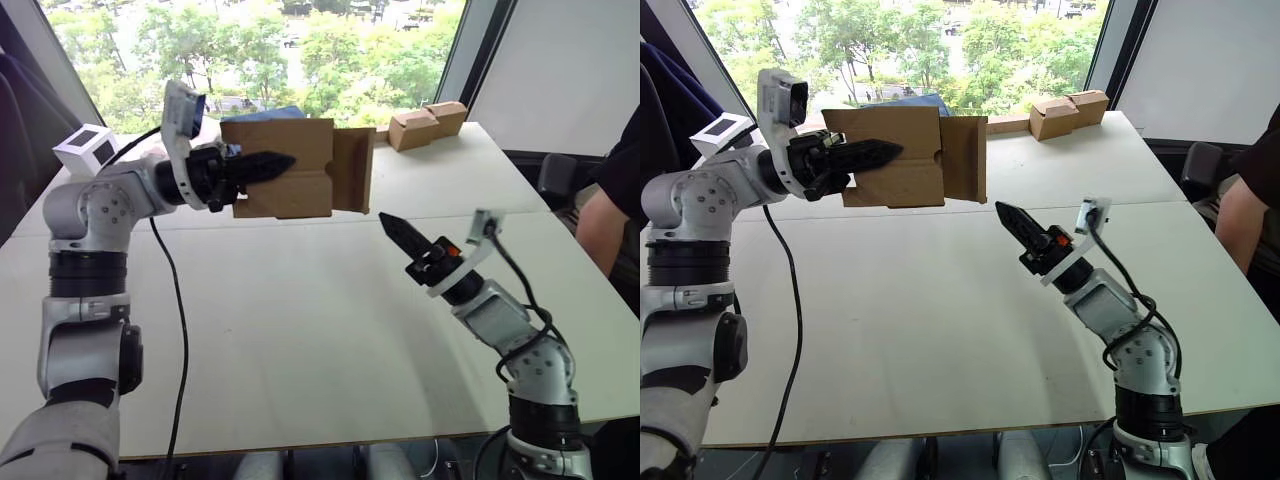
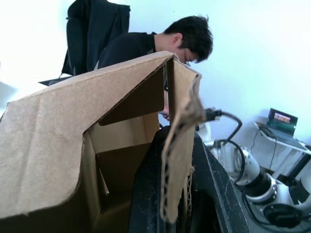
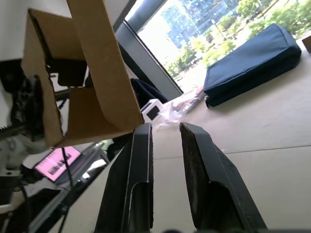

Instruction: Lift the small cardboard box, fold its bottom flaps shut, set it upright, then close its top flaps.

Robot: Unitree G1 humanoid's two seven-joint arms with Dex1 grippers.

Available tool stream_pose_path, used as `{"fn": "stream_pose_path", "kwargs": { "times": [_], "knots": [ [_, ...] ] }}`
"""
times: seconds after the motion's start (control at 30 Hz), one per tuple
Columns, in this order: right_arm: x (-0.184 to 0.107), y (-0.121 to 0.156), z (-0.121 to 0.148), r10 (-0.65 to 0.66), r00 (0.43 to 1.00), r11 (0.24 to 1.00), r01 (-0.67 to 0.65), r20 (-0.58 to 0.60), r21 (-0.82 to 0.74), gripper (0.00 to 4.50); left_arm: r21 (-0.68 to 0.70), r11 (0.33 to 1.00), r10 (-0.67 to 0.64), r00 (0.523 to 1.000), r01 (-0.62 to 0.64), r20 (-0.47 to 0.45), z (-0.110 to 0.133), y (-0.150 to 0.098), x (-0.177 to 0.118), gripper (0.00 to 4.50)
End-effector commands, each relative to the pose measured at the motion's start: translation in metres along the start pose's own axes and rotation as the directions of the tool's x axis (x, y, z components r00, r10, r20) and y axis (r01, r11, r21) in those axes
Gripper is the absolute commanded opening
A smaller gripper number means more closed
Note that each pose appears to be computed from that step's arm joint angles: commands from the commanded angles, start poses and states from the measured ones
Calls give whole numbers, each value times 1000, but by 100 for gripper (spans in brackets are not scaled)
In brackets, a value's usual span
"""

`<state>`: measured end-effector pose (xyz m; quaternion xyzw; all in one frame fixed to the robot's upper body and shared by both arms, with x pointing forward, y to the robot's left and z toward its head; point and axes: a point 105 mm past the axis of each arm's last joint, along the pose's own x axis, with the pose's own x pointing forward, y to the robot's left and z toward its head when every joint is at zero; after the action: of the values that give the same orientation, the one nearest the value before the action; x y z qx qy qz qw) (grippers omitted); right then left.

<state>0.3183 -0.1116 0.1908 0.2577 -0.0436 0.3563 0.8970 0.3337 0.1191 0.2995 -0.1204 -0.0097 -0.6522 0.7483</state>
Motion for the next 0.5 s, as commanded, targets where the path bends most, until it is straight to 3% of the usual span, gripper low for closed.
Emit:
{"fn": "stream_pose_path", "kwargs": {
  "times": [0.03,0.13,0.23,0.37,0.5],
  "knots": [
    [7,22,5,70,997,997,-68,40,-47,90,57,998,-20,999,18,40,20,-8,-1,0],
    [7,27,1,101,993,991,-106,66,76,90,57,998,-23,999,21,43,21,-8,0,0],
    [12,12,-3,23,996,989,-35,86,141,90,55,998,-32,998,29,49,21,-9,0,0],
    [29,3,-7,-7,998,992,-2,66,125,90,49,998,-38,998,36,52,20,-10,2,0],
    [41,-13,4,-88,987,979,60,138,192,90,47,998,-46,998,44,52,19,-12,3,0]
  ]
}}
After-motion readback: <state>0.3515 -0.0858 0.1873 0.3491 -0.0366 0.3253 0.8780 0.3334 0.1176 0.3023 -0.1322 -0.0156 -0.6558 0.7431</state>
